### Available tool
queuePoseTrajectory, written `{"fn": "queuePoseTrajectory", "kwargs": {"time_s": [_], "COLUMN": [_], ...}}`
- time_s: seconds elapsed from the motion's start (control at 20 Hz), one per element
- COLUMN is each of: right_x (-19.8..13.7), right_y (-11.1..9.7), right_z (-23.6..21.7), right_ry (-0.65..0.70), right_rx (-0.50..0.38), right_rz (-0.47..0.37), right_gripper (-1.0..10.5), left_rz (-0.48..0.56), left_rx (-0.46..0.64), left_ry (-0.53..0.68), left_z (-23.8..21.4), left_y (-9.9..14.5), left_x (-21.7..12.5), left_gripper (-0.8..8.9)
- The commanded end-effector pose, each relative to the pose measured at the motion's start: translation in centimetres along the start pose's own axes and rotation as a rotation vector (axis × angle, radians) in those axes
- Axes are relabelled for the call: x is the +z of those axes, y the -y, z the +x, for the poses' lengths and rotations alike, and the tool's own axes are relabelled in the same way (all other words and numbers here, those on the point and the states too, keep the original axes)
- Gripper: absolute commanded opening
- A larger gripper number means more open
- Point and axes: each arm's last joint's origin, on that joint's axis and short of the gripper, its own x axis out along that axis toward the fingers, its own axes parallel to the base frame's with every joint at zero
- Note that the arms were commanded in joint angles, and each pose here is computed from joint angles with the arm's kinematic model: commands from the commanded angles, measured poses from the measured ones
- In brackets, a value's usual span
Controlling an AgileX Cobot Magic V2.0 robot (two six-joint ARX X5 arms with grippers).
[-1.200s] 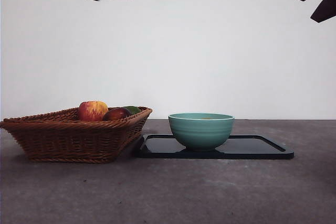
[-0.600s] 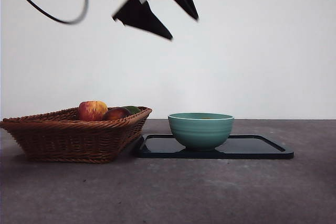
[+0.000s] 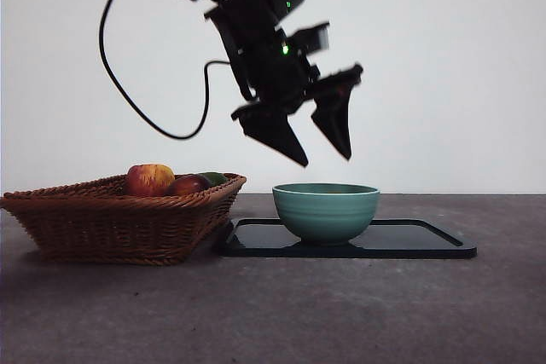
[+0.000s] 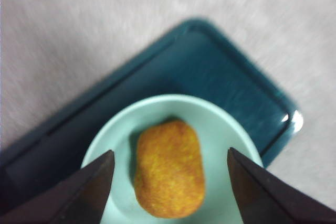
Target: Pick up the wifruite, put it on the bowl, pick up the plate, put it on desk
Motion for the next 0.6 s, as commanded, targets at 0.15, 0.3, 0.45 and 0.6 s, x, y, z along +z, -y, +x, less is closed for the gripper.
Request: {"fn": "queuePoseTrajectory", "kwargs": {"time_s": [0.15, 0.3, 0.45, 0.6], "right_x": [0.2, 0.2, 0.1, 0.0], "right_y": [-0.3, -0.3, -0.2, -0.2], "right_z": [-0.4, -0.4, -0.4, -0.5], "right_ry": [0.009, 0.004, -0.002, -0.007], "right_rx": [0.011, 0.009, 0.007, 0.005], "right_rz": [0.001, 0.003, 0.006, 0.007], "right_gripper": [2.0, 2.0, 2.0, 2.0], "left_rz": [0.052, 0.059, 0.062, 0.080], "left_rx": [0.001, -0.003, -0.005, 0.036], "left_ry": [-0.017, -0.040, -0.065, -0.074], "left_z": [2.3, 3.3, 4.4, 4.8], "left_y": [0.7, 1.1, 1.4, 1.7], "left_x": [-0.2, -0.7, -1.3, -1.5], "left_gripper": [3.43, 3.43, 3.43, 3.43]}}
